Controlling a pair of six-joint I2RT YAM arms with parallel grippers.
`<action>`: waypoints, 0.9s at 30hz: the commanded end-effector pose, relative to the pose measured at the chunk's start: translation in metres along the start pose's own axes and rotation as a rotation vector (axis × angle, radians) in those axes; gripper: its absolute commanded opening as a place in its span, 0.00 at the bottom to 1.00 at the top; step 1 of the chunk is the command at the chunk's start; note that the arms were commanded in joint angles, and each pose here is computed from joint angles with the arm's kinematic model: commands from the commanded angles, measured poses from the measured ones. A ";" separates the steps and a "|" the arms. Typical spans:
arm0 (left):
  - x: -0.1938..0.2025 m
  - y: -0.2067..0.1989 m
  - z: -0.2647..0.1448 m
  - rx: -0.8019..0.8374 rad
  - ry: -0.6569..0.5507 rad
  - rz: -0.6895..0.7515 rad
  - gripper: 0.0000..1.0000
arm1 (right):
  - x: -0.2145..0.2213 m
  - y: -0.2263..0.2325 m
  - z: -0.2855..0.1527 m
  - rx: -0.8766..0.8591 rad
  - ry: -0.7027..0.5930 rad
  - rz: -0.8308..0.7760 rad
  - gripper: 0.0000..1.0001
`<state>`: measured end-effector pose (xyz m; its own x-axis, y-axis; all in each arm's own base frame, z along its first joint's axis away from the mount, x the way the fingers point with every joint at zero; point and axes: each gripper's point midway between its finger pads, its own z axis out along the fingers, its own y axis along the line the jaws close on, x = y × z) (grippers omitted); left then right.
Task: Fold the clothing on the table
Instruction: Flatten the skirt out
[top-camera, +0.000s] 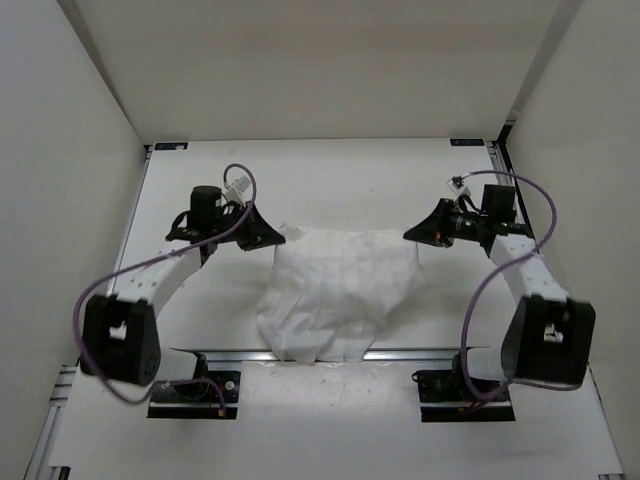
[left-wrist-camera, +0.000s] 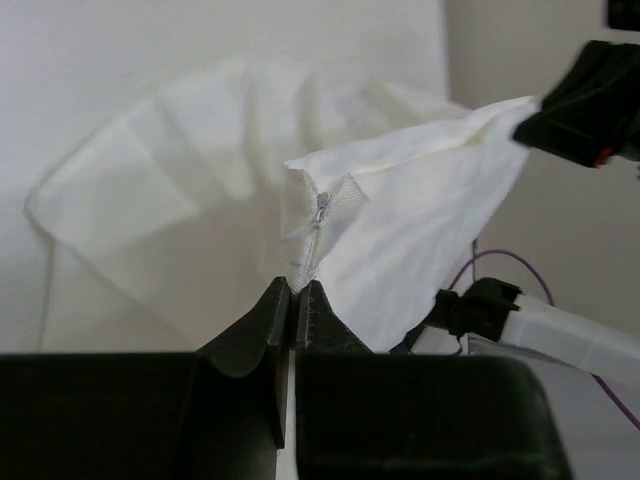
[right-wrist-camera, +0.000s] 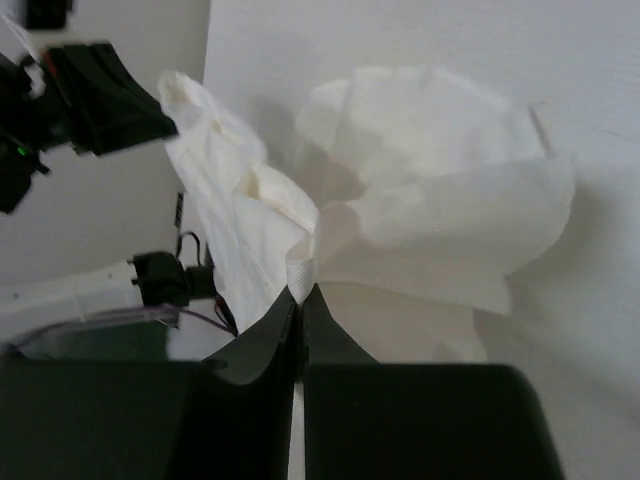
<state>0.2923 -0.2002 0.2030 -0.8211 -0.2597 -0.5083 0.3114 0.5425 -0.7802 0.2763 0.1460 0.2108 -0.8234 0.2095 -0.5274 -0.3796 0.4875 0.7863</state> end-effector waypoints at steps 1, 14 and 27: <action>0.014 0.079 0.027 -0.223 0.090 -0.149 0.00 | -0.026 -0.040 0.017 0.033 0.008 0.132 0.00; -0.276 -0.063 0.000 0.122 -0.365 0.084 0.00 | -0.274 0.033 -0.033 0.210 -0.427 -0.332 0.00; -0.008 0.059 0.018 0.067 -0.055 -0.222 0.00 | 0.002 -0.057 0.020 0.117 -0.017 -0.016 0.00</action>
<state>0.3584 -0.1857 0.1901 -0.8486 -0.3962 -0.3506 0.2039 0.3665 -0.9078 0.3442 0.1370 0.2143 -0.7431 0.2454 -0.6226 -0.4183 0.5559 0.7183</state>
